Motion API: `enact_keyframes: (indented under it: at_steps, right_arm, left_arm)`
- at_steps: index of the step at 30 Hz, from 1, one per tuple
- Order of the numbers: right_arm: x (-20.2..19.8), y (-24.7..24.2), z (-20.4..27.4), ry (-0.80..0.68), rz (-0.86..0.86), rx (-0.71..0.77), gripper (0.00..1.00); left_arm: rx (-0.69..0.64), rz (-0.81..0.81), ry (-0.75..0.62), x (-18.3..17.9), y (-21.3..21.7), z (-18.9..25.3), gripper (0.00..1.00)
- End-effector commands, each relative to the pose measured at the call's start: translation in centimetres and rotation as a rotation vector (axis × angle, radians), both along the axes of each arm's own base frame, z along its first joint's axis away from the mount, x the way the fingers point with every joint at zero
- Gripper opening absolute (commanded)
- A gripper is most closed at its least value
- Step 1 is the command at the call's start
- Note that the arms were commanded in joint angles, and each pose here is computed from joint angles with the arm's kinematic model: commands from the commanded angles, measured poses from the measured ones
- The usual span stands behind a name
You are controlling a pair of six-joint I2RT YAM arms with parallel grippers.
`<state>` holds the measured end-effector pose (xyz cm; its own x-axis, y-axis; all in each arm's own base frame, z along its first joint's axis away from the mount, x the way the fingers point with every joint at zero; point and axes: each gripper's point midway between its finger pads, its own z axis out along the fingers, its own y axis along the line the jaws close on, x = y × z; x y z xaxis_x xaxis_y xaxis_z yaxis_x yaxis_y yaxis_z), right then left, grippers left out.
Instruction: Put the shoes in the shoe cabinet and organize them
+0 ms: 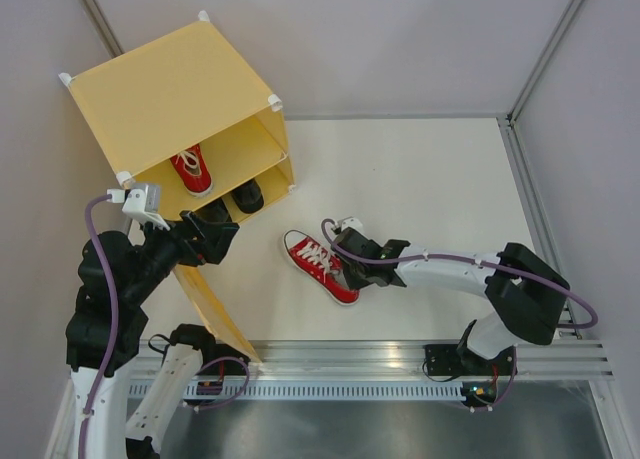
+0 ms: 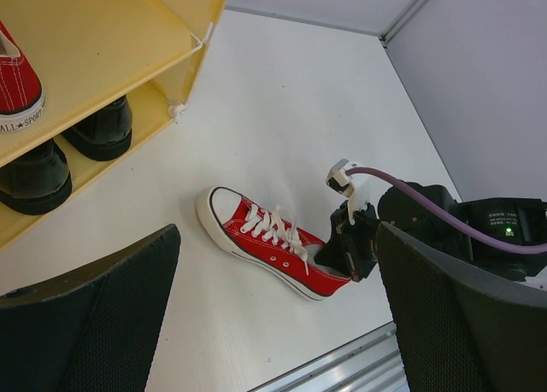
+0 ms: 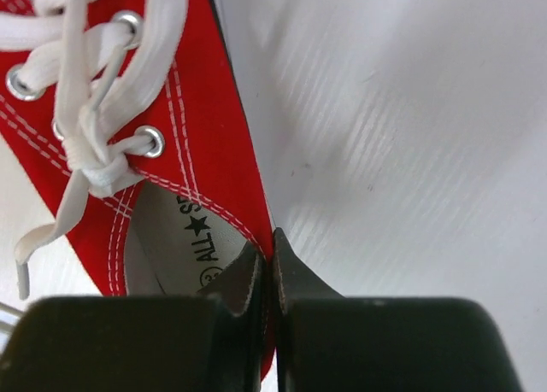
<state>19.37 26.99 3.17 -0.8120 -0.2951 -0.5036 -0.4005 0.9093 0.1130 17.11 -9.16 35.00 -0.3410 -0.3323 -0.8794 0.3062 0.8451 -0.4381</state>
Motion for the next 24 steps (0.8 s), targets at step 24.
enact_keyframes:
  at_steps: [24]
  right_arm:
    - [15.0, 8.5, 22.6, -0.347, -0.013, 0.221, 0.01]
  left_arm:
    - [-0.016, 0.033, 0.066, -0.6, 0.4, -1.1, 0.99]
